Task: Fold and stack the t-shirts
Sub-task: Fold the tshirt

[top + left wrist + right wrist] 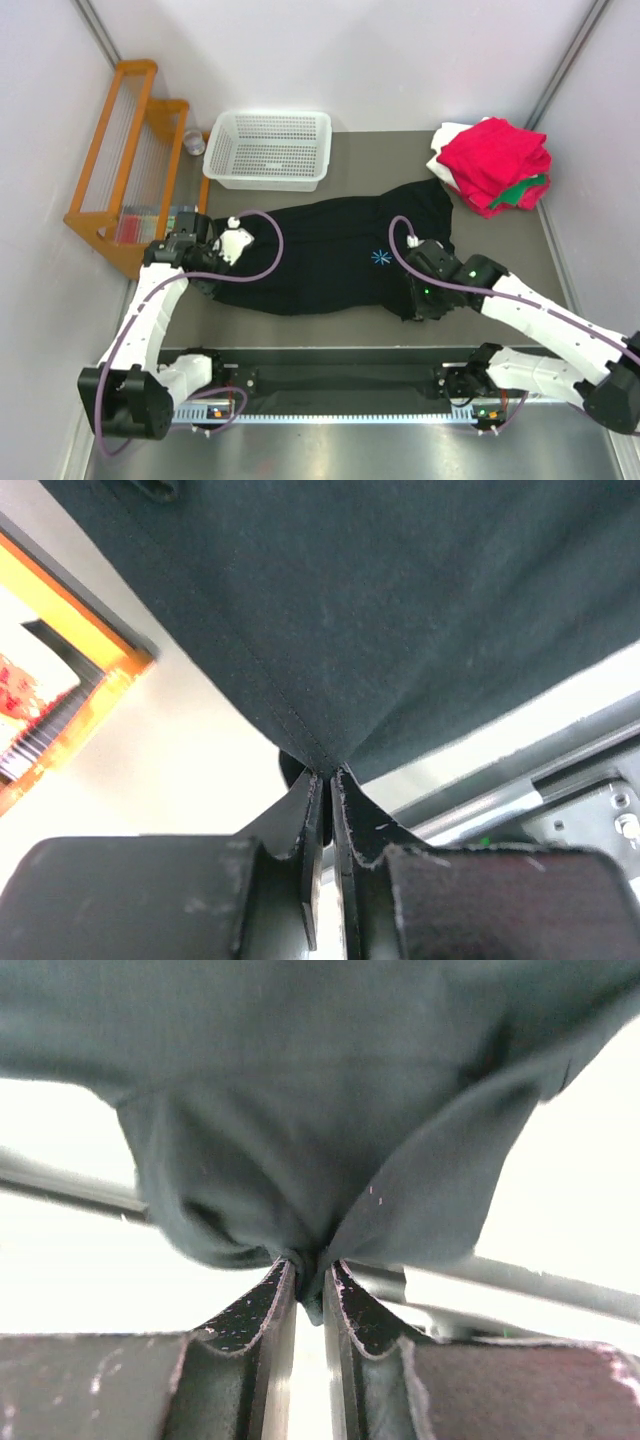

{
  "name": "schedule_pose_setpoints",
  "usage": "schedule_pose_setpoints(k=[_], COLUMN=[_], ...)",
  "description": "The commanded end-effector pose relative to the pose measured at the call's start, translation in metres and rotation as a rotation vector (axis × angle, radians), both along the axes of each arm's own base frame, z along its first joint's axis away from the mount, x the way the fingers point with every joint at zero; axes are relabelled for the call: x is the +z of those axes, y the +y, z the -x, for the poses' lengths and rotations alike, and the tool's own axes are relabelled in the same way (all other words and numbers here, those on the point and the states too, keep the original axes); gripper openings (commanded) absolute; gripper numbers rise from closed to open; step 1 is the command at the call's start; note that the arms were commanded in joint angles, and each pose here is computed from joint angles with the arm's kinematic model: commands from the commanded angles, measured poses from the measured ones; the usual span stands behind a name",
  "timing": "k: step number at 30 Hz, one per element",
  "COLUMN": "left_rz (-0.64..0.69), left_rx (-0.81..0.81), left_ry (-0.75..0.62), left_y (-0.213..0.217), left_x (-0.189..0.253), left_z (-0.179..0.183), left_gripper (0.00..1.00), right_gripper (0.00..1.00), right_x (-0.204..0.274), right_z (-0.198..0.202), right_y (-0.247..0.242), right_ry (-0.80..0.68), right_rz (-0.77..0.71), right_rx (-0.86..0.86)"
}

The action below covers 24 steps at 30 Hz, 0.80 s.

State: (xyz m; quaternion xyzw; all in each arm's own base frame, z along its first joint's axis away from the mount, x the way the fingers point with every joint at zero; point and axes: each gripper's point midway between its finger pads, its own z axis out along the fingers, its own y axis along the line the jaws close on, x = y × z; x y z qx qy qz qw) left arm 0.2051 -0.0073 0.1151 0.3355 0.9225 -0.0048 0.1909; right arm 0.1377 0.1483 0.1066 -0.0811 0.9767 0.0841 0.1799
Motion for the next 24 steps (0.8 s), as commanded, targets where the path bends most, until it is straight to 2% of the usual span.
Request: schedule_pose_setpoints(k=[1,7,15,24], left_rz=[-0.016,-0.026,-0.019,0.024], left_rx=[-0.034,-0.032,-0.035,0.017], left_ry=[0.034,-0.007,-0.013,-0.098], left_y=[0.004,0.007,0.004,-0.002], left_x=[0.006,0.006,-0.004,-0.011], left_z=[0.023,0.030,0.012,-0.069], left_gripper=[0.09,0.07,0.10,0.09], right_gripper=[0.15,0.16,0.16,0.15], right_x=[0.002,0.018,0.066,0.069], right_z=[0.042,0.053,0.006,-0.058], right_y=[-0.021,-0.035,-0.020,-0.006], right_ry=[0.116,0.101,-0.058,-0.129], right_rz=[0.021,0.011,0.034,0.039], right_rx=[0.009,-0.011,-0.031,-0.072])
